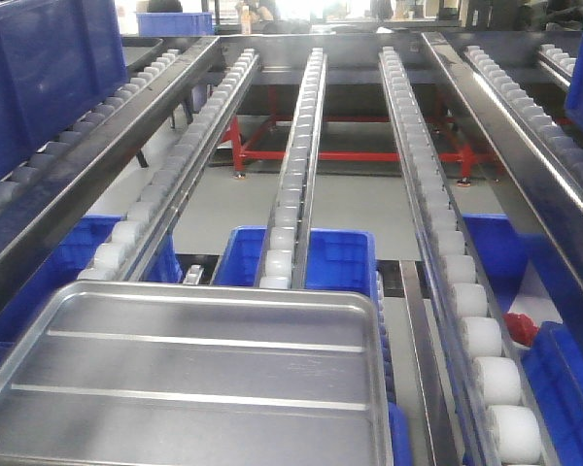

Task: Grab silver tray and stack on right shelf
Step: 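Move both grippers toward the silver tray on the shelf, then lower both grippers onto opposite short edges of the silver tray and close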

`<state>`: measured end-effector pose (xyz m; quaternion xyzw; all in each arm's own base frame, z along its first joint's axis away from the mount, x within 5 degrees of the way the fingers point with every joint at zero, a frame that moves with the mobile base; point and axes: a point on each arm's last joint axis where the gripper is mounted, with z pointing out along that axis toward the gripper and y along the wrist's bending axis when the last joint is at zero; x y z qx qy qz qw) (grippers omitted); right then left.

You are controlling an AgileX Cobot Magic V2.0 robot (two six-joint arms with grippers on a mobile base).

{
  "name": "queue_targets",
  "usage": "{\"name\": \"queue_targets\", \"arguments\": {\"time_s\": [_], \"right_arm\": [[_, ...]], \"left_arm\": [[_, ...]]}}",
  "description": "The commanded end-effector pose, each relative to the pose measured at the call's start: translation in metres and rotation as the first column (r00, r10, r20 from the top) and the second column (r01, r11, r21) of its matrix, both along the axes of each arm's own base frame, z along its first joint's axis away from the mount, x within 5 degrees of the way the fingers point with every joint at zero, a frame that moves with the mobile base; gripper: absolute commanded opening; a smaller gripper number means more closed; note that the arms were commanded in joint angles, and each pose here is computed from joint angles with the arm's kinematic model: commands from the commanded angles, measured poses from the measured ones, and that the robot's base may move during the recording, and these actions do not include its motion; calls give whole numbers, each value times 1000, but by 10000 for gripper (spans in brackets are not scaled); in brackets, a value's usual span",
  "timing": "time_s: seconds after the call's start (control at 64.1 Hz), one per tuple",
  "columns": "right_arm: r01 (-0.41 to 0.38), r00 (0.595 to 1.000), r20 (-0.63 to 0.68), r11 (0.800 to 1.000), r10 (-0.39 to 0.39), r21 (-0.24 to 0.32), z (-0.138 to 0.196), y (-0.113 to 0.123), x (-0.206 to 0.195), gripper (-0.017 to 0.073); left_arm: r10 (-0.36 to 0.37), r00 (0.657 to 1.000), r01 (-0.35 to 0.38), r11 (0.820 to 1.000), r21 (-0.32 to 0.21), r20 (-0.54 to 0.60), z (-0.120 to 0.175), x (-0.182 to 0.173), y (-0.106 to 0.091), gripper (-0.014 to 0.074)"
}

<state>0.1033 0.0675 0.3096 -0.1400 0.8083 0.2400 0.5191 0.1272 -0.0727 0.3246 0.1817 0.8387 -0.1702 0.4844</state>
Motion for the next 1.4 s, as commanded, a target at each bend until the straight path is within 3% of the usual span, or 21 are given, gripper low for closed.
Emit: {"name": "queue_targets", "arguments": {"time_s": [0.0, 0.094, 0.203, 0.406, 0.624, 0.733, 0.843, 0.936, 1.092, 1.389], "right_arm": [[-14, 998, 58, 996, 9, 84, 17, 10, 9, 416], [-48, 997, -63, 995, 53, 82, 12, 24, 18, 416], [-105, 974, -198, 994, 107, 19, 2, 46, 34, 416], [-203, 915, -369, 977, 164, -69, -19, 94, 64, 414], [-144, 842, -535, 986, 76, -86, -37, 120, 93, 413], [-83, 814, -580, 988, -9, -131, -49, 124, 105, 413], [-14, 779, -615, 977, -122, -212, -63, 124, 114, 413], [50, 750, -634, 971, -191, -233, -71, 124, 119, 413], [90, 740, -642, 975, -203, -205, -79, 130, 124, 413], [77, 689, -681, 960, -247, -270, -106, 136, 129, 413]], "left_arm": [[1, 998, 4, 997, -72, 69, 19, 2, -3, 317], [-10, 1000, 10, 999, -42, 10, 17, 5, -6, 317], [-22, 995, 23, 1000, 13, -98, 9, 11, -10, 317], [-14, 949, 56, 991, 125, -315, -22, 31, -22, 317], [12, 917, 72, 978, 195, -399, -48, 53, -32, 317], [51, 889, 44, 980, 196, -454, -60, 62, -36, 317], [105, 864, 8, 975, 221, -493, -72, 72, -39, 317], [120, 856, 11, 968, 249, -504, -77, 81, -42, 317], [127, 846, 16, 965, 263, -518, -81, 98, -51, 317], [198, 800, -10, 948, 318, -566, -104, 115, -56, 317]]}}
